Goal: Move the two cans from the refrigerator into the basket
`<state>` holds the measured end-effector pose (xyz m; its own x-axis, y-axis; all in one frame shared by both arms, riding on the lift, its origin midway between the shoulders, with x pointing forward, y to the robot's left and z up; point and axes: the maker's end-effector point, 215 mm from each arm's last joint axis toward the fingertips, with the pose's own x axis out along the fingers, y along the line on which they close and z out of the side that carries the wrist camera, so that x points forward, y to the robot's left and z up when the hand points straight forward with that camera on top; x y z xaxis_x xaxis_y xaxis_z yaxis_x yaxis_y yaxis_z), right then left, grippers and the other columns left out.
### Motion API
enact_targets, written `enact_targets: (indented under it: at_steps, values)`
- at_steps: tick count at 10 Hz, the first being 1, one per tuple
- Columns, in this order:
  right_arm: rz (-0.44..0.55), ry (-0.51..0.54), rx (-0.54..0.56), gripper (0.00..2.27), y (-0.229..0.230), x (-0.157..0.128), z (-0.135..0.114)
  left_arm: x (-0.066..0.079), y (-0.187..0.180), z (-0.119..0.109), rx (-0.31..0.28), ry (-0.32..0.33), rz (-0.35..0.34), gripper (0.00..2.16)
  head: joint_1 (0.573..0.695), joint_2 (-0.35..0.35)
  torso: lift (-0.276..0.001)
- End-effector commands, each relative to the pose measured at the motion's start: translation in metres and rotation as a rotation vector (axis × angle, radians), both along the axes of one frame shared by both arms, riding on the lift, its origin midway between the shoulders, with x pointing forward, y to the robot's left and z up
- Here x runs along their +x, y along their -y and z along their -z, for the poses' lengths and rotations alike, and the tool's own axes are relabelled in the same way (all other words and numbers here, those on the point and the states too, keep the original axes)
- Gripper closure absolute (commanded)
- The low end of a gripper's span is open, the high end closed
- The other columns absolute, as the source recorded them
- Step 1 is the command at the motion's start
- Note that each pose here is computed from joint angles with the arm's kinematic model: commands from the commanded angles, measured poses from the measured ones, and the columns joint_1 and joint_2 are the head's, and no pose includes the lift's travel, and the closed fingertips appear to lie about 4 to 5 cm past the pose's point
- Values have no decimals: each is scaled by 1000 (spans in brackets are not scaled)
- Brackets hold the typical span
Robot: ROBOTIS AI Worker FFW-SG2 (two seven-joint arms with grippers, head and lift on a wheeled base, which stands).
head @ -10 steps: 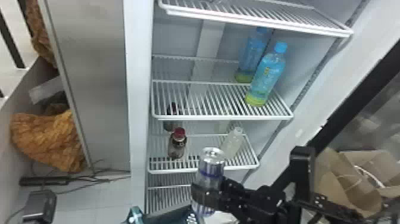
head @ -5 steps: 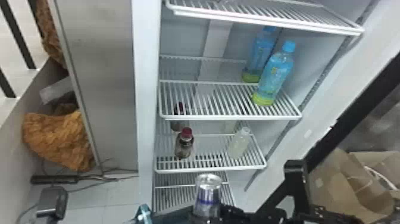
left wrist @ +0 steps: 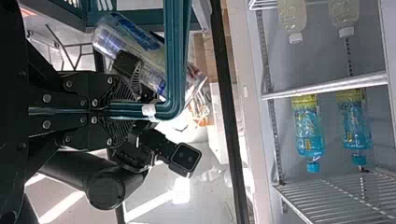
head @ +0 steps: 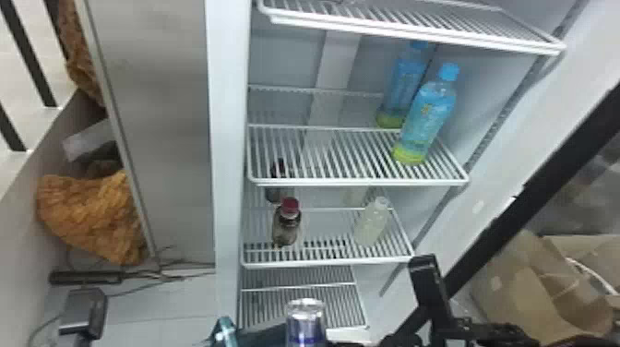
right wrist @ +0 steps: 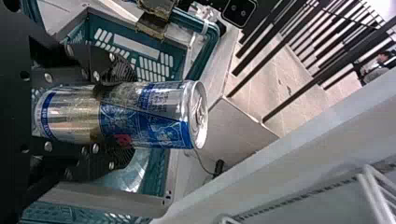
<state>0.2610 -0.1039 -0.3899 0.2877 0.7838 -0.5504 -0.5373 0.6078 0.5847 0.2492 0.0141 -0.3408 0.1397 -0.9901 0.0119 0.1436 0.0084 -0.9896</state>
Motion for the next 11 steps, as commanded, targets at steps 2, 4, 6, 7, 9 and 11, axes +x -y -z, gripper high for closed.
enact_targets:
  at_steps: [2,4,6,7,9,11]
  values:
    - [-2,-2,4,124,0,3,1,-2,0,0,1,-2,6,1197,695,-211,-35]
    - [14,31,-2,110,7,11,-4,-3,0,1,0,-7,5,1197,695,-213,-35]
    - [33,91,-1,114,15,22,-11,-3,0,1,-2,-6,5,1197,695,-225,-35]
    - [55,157,-8,116,21,32,-20,-3,0,0,-1,-4,6,1197,695,-231,-35]
    - [102,228,-23,116,35,41,-29,-4,0,1,-2,-9,3,1197,695,-246,-35]
    - [175,339,-47,116,52,53,-44,-4,-1,1,-5,-10,0,1197,695,-274,-35]
